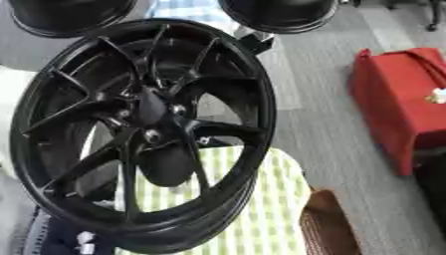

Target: Pull the pin out of the wheel hub.

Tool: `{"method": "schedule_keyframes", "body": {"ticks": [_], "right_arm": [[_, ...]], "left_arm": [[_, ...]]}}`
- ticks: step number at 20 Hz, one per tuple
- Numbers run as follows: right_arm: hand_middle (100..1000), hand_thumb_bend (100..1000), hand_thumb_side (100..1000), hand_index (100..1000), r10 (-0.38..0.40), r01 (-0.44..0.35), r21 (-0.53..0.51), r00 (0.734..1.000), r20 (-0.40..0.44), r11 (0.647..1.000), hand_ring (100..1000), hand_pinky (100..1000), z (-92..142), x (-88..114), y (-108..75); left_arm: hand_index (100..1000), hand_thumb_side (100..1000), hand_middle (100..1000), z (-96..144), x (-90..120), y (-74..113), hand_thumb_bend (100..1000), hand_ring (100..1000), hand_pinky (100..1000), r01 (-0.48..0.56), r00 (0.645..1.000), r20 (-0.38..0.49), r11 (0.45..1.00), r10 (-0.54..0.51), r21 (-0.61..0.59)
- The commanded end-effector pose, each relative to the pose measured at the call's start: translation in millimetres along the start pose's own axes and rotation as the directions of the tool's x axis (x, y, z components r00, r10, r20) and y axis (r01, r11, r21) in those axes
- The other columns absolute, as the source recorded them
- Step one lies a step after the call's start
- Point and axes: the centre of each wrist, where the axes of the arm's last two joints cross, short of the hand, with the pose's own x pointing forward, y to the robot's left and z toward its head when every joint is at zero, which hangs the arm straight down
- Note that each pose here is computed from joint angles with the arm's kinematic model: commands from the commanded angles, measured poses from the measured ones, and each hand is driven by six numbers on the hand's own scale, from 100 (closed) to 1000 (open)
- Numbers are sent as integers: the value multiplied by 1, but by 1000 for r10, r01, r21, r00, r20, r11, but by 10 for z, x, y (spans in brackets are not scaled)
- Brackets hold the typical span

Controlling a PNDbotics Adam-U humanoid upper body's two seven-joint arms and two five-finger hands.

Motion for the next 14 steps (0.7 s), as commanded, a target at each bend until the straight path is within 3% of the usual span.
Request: {"method": "schedule_keyframes", "body": {"ticks": [1, 8, 14], "right_arm": [[781, 274, 487, 817, 32, -32, -48, 999, 11, 998, 824, 750, -33, 126, -40], [780, 277, 477, 809, 44, -46, -63, 998, -34, 997, 819, 747, -11, 112, -3], [724, 233, 471, 789, -22, 24, -60, 999, 22, 998, 781, 727, -4, 208, 51]], "left_arm": [[726, 617, 528, -72, 131, 2, 412, 639, 698, -8, 999, 42, 1000, 8, -5], [726, 616, 528, -72, 132, 5, 412, 638, 698, -6, 999, 42, 1000, 6, -5], [726, 617, 528, -70, 132, -3, 411, 638, 698, -7, 999, 43, 1000, 7, -6]]}}
